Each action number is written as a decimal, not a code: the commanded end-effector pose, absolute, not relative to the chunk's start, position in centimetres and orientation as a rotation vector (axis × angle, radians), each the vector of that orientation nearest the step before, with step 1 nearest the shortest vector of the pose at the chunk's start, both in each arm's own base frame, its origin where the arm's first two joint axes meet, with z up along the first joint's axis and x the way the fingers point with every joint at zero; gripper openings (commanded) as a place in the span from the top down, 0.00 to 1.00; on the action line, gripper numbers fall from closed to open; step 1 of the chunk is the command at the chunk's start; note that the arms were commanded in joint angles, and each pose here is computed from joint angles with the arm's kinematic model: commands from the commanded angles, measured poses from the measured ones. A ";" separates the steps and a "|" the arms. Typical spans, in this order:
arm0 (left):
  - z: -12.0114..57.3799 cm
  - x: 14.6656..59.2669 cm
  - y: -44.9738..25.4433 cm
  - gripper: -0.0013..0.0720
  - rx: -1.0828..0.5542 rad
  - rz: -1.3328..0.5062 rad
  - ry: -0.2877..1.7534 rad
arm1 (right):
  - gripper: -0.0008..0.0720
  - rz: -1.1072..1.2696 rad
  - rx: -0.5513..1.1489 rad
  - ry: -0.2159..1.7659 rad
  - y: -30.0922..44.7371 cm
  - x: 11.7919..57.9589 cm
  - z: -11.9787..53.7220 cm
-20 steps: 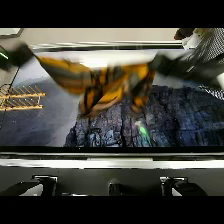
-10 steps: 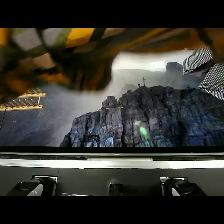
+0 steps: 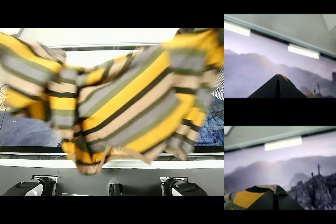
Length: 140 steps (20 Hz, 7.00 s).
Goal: Fold the clothes and pants, and hang the long-sleeved shirts on hangers.
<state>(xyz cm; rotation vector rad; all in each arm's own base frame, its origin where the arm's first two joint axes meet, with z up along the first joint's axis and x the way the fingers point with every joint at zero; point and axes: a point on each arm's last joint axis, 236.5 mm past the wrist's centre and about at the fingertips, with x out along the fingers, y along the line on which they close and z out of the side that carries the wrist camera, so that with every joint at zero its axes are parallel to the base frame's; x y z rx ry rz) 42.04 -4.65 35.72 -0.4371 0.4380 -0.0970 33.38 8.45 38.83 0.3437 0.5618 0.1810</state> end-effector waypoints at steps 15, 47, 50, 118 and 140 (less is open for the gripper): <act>3.9 50.7 -9.8 0.13 -0.592 -0.088 1.147 | 0.54 0.020 -0.021 1.413 6.5 49.7 0.7; -6.7 27.5 -26.1 0.12 -0.830 -0.291 1.461 | 0.95 0.245 0.548 1.639 14.6 33.5 -6.5; -8.5 26.4 -27.7 0.12 -0.845 -0.289 1.520 | 0.95 0.240 0.539 1.639 14.4 33.0 -5.4; 2.0 36.3 -18.4 0.10 -0.591 -0.300 1.234 | 0.22 0.041 -0.086 1.340 11.8 33.9 4.4; 2.9 37.1 -15.7 0.10 -0.506 -0.251 1.229 | 0.31 0.047 -0.250 1.225 19.6 27.3 -3.9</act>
